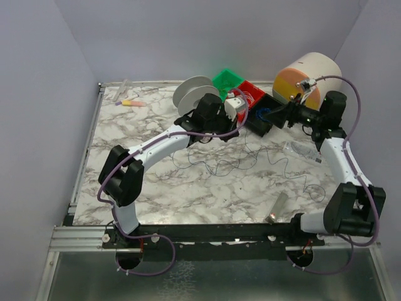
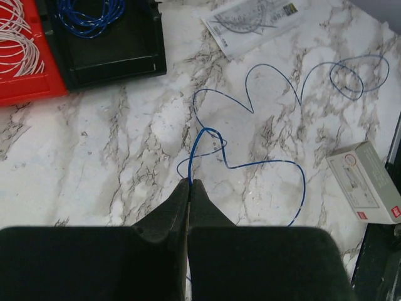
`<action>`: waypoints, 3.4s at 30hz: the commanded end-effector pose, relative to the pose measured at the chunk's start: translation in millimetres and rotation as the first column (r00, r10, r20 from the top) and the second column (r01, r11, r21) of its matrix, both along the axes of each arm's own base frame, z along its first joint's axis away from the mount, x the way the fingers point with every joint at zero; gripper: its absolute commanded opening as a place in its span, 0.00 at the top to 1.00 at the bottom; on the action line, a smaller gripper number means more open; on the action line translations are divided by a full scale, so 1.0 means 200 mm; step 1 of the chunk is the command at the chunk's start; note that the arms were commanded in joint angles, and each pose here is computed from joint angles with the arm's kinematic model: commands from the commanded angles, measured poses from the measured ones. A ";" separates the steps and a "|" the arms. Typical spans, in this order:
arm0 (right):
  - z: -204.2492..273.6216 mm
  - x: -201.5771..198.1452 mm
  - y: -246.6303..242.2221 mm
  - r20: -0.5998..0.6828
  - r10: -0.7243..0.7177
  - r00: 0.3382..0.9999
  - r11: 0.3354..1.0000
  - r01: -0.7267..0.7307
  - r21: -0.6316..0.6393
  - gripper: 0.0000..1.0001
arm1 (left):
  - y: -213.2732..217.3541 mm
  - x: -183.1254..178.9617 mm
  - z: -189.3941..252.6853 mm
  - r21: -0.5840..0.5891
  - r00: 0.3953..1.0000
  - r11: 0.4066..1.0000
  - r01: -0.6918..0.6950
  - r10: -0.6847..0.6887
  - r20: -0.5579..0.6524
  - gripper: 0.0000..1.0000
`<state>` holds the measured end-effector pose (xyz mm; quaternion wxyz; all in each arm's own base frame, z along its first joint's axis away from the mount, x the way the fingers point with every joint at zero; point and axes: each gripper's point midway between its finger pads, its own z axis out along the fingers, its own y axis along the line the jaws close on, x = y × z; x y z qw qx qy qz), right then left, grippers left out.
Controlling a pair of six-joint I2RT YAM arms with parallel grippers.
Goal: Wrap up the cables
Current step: Pick up the cable at the center of the board, then pick up the cable reel from the center of the board.
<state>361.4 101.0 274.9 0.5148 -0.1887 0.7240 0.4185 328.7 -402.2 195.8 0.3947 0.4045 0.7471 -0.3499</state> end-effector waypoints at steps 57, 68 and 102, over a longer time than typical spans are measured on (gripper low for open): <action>-0.22 -0.01 0.42 -0.089 0.104 0.991 0.979 -0.086 0.183 1.00 | -0.09 -0.03 0.02 -0.226 0.969 0.973 -0.040 -0.018 -0.248 1.00; -0.25 0.02 0.40 -0.121 0.061 0.991 0.987 -0.041 0.157 0.99 | -0.08 -0.06 0.04 -0.194 0.978 0.980 0.034 -0.073 -0.198 0.89; -0.18 0.07 0.24 -0.083 -0.077 0.994 0.996 0.081 0.041 1.00 | 0.78 1.15 0.22 0.133 0.890 0.916 -0.379 0.321 0.325 0.01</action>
